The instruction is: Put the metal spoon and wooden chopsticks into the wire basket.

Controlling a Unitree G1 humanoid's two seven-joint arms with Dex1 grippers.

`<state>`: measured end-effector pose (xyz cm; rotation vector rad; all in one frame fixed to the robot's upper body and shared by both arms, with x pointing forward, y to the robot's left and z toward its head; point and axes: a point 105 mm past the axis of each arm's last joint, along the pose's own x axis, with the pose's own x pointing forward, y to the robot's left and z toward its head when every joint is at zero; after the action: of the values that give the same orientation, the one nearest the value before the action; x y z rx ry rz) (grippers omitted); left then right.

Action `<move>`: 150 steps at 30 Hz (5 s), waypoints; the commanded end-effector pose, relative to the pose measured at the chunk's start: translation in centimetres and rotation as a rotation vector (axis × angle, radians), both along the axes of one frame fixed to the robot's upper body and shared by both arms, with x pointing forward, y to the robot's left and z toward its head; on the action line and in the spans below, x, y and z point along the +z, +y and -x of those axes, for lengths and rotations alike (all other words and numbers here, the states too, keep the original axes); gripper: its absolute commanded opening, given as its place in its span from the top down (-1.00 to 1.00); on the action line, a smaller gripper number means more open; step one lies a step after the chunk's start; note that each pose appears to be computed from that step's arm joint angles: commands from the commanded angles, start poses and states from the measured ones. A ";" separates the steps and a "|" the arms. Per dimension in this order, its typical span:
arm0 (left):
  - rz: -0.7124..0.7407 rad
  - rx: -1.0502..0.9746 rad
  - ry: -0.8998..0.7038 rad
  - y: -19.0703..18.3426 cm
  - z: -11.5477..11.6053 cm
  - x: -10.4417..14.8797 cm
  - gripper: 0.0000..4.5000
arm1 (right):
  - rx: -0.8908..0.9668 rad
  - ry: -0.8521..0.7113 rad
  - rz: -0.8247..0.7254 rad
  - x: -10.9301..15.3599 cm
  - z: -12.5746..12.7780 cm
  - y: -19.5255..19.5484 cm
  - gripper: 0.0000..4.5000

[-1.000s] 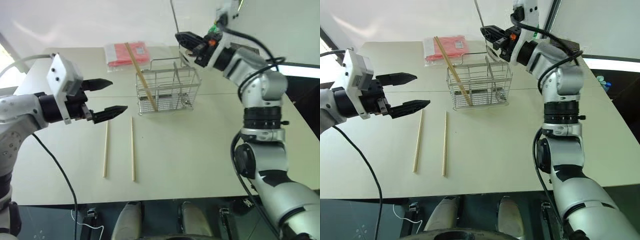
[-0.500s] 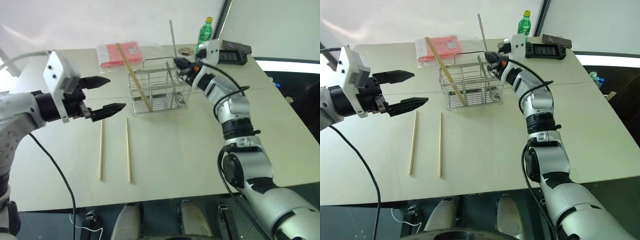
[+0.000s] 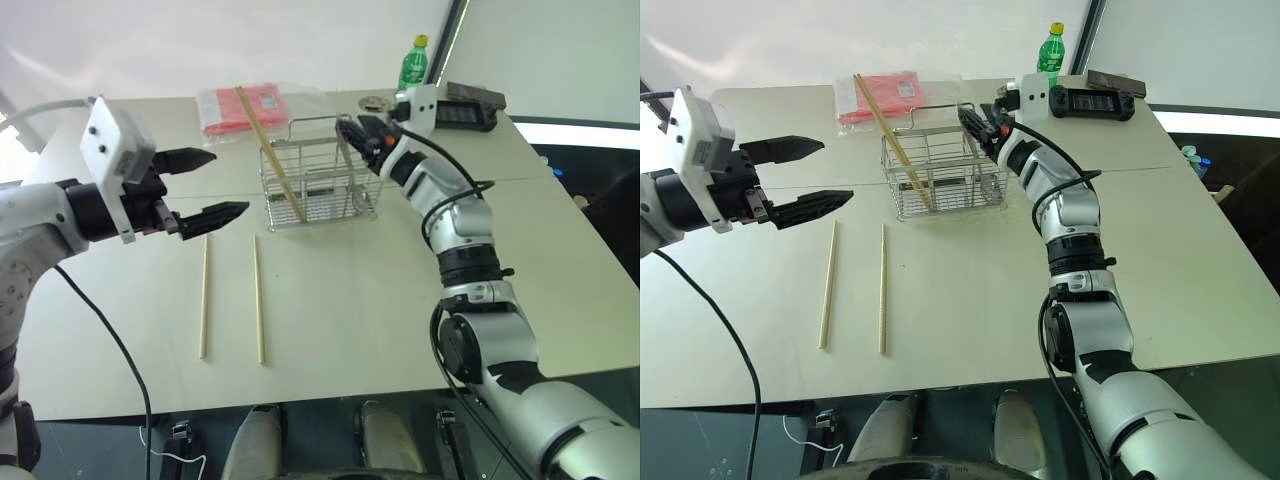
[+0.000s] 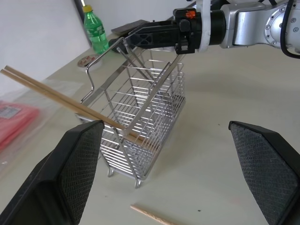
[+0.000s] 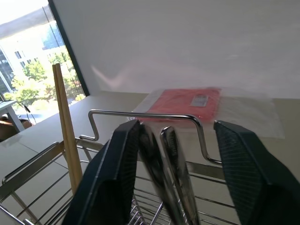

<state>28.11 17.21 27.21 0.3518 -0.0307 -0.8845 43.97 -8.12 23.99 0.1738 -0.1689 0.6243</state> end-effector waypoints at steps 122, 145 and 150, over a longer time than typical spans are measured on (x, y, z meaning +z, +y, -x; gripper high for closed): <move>0.403 0.205 0.055 -3.5 -10.1 6.8 -0.82 | 0.371 0.056 0.478 0.0 18.8 -7.2 -1.00; -0.027 0.554 0.929 -5.4 -8.0 -14.6 -0.82 | 0.394 0.087 0.484 -0.7 19.2 -7.1 -1.00; -0.049 0.579 0.997 -5.0 -7.9 -15.8 -0.82 | 0.398 0.095 0.492 -0.8 19.7 -7.3 -1.00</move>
<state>36.32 11.74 12.35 -0.0762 0.9194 -0.4276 24.79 -15.35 22.12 -0.2140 0.1539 1.0309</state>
